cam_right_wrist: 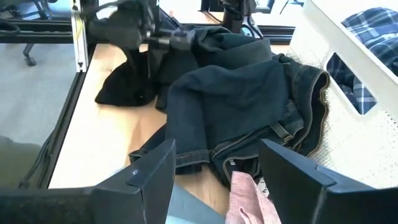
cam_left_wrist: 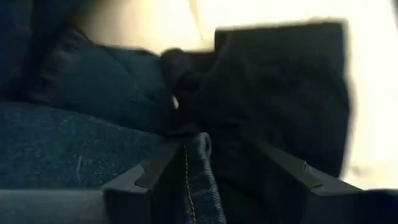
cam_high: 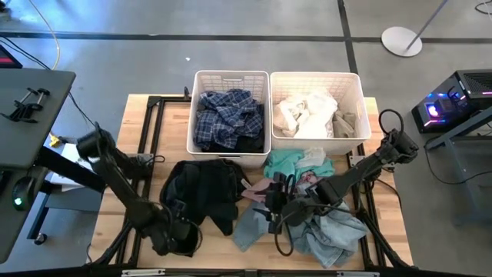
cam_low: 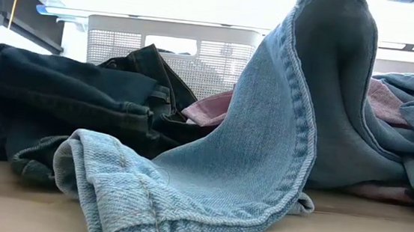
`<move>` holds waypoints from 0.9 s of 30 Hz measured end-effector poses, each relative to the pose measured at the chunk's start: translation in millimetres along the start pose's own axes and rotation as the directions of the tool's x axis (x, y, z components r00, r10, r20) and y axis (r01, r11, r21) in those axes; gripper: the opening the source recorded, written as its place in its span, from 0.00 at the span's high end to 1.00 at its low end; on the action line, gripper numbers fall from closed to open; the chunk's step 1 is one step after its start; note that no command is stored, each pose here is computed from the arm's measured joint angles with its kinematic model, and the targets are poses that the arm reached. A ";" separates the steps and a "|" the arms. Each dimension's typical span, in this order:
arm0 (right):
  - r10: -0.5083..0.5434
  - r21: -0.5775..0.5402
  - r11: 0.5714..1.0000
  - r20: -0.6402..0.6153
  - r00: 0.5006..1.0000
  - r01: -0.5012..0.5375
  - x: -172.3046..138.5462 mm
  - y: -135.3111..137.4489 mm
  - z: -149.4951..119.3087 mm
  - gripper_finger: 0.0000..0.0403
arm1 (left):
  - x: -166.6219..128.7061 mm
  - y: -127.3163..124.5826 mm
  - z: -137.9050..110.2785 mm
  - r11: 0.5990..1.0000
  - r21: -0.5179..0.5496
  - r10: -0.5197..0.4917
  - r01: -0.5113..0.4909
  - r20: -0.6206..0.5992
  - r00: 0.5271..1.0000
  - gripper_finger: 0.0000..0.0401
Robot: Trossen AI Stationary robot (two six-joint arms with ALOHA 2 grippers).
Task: Sort clothes
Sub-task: Put the black underwear into the left white bin
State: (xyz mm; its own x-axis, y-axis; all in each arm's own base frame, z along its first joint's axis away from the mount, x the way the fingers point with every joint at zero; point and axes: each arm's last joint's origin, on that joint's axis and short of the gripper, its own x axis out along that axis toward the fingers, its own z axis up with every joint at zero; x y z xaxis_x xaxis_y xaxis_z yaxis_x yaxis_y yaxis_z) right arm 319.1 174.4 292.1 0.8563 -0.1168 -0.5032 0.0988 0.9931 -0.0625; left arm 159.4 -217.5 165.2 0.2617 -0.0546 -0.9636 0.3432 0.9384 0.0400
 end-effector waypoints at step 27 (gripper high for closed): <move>0.060 -0.064 0.996 0.047 0.997 -0.057 20.9 17.9 -5.5 0.46 | -115.6 44.0 23.2 0.955 -0.248 0.273 -0.163 0.522 0.808 0.99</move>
State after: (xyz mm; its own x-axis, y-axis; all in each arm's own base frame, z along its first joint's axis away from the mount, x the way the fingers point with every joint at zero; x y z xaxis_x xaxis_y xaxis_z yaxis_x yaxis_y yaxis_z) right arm 335.9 189.7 275.7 0.8835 -0.0566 -0.4649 0.0169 0.9959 -0.0891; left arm 165.2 -177.8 284.4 0.7761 0.0344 -0.6296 0.0618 0.9896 0.1301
